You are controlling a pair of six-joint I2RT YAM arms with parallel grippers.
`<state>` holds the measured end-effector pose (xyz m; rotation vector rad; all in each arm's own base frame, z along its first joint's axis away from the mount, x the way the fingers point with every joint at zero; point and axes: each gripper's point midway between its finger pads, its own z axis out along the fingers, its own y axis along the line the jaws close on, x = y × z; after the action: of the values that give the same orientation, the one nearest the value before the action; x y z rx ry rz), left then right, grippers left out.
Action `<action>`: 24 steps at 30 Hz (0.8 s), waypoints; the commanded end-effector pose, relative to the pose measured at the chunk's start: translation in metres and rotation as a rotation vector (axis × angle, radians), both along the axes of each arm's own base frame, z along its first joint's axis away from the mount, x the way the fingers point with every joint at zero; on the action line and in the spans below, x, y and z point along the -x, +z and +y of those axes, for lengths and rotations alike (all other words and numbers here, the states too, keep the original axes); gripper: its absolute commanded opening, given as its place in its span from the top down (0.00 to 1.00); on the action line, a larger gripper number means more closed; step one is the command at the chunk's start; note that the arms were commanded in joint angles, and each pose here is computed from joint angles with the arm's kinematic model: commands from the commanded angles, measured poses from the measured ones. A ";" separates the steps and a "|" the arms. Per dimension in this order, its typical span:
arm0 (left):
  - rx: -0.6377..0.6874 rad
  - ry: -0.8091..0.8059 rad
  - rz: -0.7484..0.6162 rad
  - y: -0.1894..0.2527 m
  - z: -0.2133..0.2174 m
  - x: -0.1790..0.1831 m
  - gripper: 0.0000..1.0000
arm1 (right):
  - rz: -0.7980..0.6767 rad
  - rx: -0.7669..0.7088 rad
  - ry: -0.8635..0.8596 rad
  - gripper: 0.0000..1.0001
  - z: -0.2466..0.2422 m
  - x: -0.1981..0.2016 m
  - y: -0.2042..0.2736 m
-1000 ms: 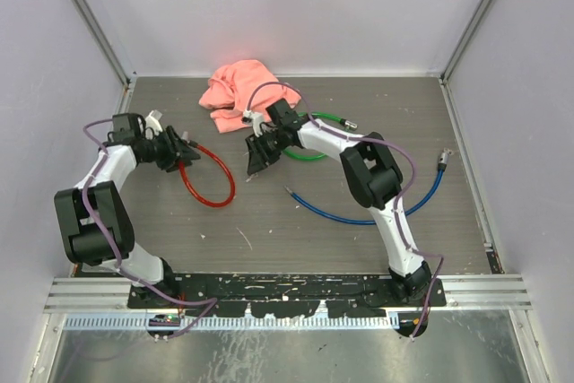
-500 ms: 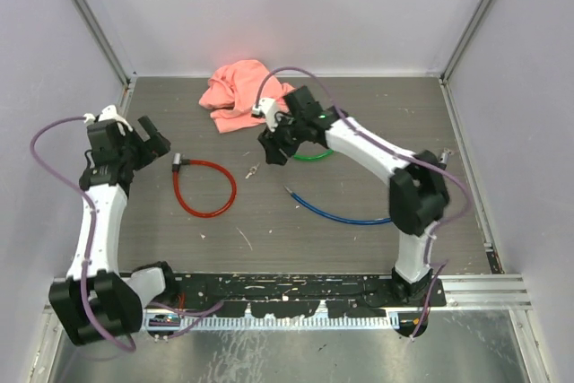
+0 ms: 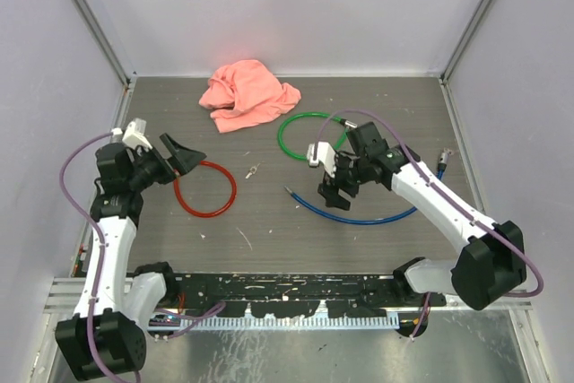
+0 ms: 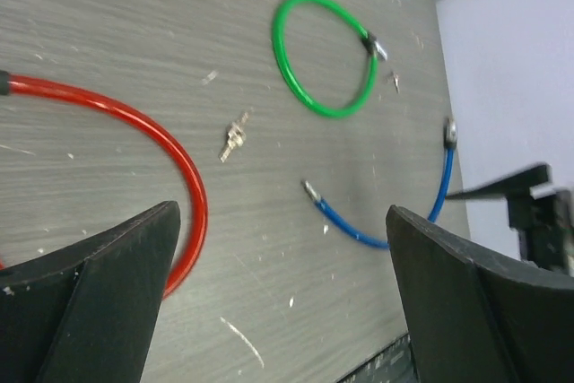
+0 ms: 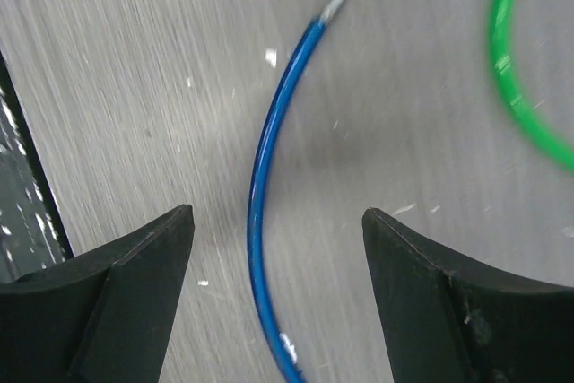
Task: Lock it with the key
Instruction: Place the key at the center of the board, then pick up the lock from the center of the board.
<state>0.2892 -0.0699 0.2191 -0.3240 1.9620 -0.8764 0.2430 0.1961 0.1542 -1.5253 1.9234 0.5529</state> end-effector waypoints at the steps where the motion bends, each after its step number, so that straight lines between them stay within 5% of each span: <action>1: -0.088 -0.164 -0.033 0.003 -0.027 0.026 0.00 | -0.072 0.131 -0.006 0.18 -0.036 0.002 -0.033; 10: -0.106 -0.172 -0.076 0.008 -0.032 0.038 0.00 | -0.034 0.251 -0.087 0.32 -0.048 -0.020 -0.090; 24: -0.096 -0.180 -0.074 0.008 -0.033 0.037 0.01 | 0.079 0.296 -0.010 0.43 -0.033 0.014 -0.127</action>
<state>0.2515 -0.1007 0.2172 -0.1104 2.0182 -0.8889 0.2274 0.1558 0.0325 -1.6917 2.1456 0.3451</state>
